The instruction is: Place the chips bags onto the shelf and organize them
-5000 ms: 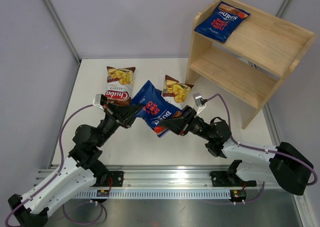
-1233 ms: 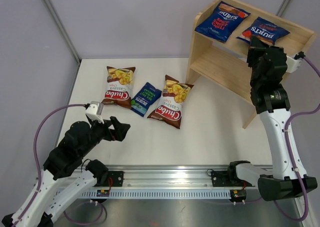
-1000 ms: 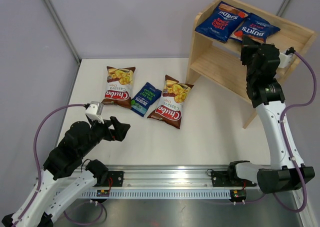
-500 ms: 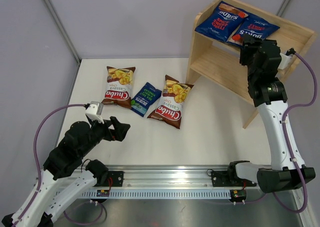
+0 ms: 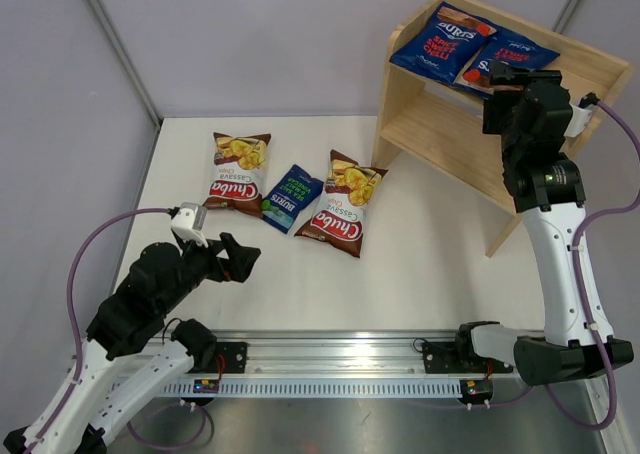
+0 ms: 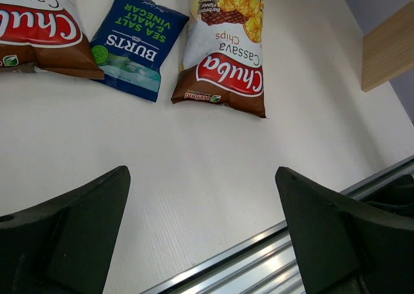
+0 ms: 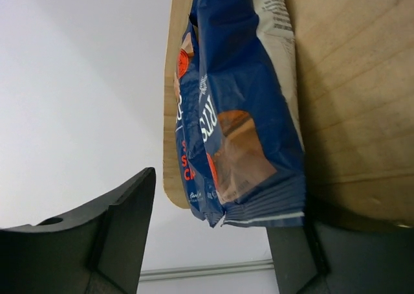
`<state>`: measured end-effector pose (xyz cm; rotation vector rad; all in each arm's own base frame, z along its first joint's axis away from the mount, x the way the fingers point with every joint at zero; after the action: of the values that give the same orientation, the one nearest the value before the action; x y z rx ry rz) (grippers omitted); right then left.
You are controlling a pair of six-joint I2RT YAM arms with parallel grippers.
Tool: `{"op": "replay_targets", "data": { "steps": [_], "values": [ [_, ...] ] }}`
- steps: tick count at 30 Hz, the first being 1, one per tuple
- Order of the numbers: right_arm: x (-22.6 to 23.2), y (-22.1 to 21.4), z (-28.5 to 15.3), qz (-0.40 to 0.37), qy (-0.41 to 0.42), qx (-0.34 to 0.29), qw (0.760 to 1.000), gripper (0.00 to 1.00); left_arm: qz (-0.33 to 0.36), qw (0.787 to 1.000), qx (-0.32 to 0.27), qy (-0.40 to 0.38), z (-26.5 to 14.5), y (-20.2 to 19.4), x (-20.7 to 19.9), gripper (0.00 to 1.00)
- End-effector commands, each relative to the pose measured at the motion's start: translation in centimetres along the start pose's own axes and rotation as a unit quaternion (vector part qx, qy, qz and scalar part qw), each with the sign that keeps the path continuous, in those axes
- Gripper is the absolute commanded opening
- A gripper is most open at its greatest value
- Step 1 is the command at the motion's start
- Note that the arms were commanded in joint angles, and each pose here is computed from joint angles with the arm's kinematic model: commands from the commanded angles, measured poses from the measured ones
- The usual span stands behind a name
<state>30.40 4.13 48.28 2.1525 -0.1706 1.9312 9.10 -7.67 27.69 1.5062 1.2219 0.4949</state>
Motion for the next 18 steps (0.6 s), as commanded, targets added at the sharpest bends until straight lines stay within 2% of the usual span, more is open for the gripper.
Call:
{"op": "replay_targets", "data": {
  "steps": [1,2,3,5,9,18],
  "values": [
    [-2.2,-0.1,-0.7,-0.017,-0.042,0.018,0.999,0.71,-0.002,1.0,-0.019,0.003,0.0,0.4,0.0,0.99],
    [-2.1,0.0,-1.0,-0.009,-0.036,0.016,0.999,0.67,-0.002,1.0,-0.019,0.003,-0.1,0.4,0.0,0.99],
    [-2.5,0.0,-1.0,-0.009,-0.037,0.016,0.999,0.55,-0.003,1.0,-0.02,0.002,-0.1,0.4,0.0,0.99],
    [-2.4,0.0,-1.0,-0.009,-0.031,0.013,0.999,0.43,-0.003,1.0,-0.022,0.001,-0.2,0.4,0.0,0.99],
    [-2.2,-0.4,-0.2,-0.009,-0.027,0.022,0.999,0.27,-0.004,1.0,-0.028,0.0,-0.4,0.4,0.0,0.99],
    [-1.9,-1.6,1.4,-0.01,-0.025,0.048,0.998,0.2,-0.003,1.0,-0.03,-0.001,-0.5,0.5,0.0,0.99]
  ]
}}
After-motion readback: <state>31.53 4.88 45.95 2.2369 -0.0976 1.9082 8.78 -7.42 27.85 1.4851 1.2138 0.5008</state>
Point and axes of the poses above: each gripper's point midway between its finger pads, its own z axis out along the fingers, its own x axis along the line the jaws close on, y = z × x, the point moved 9 cm from there along -z, back along the fingers, and after that the axes turned 5 degrees about z, right-handed, at the moved point
